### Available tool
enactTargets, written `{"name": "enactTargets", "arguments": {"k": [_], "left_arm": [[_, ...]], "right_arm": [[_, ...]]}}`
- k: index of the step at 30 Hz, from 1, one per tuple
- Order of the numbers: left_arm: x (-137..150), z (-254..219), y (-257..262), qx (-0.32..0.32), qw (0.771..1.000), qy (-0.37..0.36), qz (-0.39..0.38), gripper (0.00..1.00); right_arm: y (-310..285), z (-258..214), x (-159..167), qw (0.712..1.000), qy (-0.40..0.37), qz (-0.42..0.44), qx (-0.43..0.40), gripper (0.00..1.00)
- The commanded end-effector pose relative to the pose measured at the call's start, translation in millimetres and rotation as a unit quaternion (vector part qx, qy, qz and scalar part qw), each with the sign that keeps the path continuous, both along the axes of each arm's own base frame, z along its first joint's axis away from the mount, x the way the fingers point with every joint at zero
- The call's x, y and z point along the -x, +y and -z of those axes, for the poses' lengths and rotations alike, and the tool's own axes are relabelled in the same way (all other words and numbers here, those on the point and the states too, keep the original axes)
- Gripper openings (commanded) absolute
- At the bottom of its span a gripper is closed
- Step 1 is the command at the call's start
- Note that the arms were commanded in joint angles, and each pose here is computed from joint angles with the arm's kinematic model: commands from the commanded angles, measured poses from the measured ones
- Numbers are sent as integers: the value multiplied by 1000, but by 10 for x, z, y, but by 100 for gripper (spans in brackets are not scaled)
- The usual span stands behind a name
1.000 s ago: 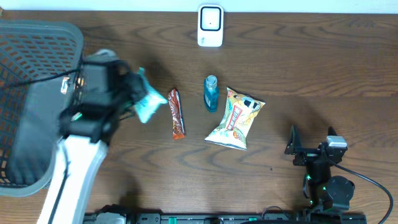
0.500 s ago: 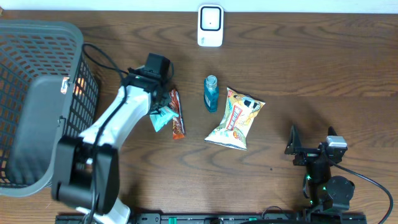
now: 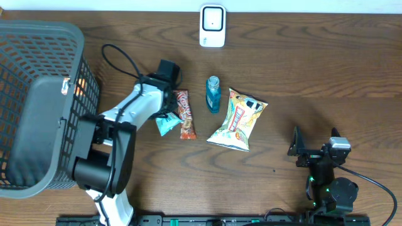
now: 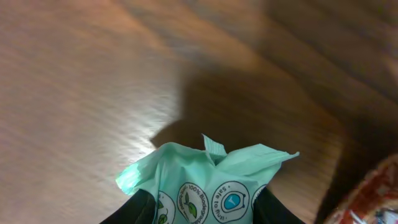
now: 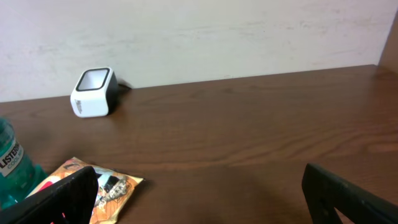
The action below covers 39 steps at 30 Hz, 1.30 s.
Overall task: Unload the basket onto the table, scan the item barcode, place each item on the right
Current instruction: 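Carry the green tissue pack out and place it left of the snack bar, then reach the left gripper into the basket and grasp the orange tissue pack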
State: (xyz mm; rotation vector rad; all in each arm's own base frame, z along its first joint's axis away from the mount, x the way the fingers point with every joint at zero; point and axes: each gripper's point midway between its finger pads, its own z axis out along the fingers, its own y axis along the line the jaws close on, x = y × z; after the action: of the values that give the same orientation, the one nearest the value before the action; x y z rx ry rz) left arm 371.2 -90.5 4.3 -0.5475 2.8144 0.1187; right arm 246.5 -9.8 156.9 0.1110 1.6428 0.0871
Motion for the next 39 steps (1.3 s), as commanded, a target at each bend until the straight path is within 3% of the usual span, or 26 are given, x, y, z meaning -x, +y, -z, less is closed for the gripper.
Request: {"name": "enactTargets", "arguments": {"k": [1, 6, 9, 13, 17, 21, 27, 32, 35, 39], "left_arm": [[31, 61, -238, -1, 999, 1, 52, 35], [-19, 24, -517, 1, 994, -25, 104, 39], [-25, -8, -504, -8, 994, -30, 104, 49], [-44, -169, -337, -48, 994, -43, 92, 72], [-84, -603, -151, -92, 989, -78, 80, 84], [-148, -1324, -81, -101, 979, -155, 91, 100], [-75, -2626, 193, -82, 946, -309, 62, 98], [135, -3534, 796, -103, 903, -417, 6, 98], [295, -3763, 1367, -130, 887, -437, -71, 98], [524, -3728, 2186, -170, 873, -417, -187, 98]], "right_arm": [[5, 3, 2, 1000, 0, -1, 5, 99], [5, 3, 2, 1000, 0, -1, 5, 99], [5, 3, 2, 1000, 0, -1, 5, 99], [5, 3, 2, 1000, 0, -1, 5, 99], [5, 3, 2, 1000, 0, -1, 5, 99], [5, 3, 2, 1000, 0, -1, 5, 99], [5, 3, 2, 1000, 0, -1, 5, 99], [5, 3, 2, 1000, 0, -1, 5, 99], [5, 3, 2, 1000, 0, -1, 5, 99], [5, 3, 2, 1000, 0, -1, 5, 99]]}}
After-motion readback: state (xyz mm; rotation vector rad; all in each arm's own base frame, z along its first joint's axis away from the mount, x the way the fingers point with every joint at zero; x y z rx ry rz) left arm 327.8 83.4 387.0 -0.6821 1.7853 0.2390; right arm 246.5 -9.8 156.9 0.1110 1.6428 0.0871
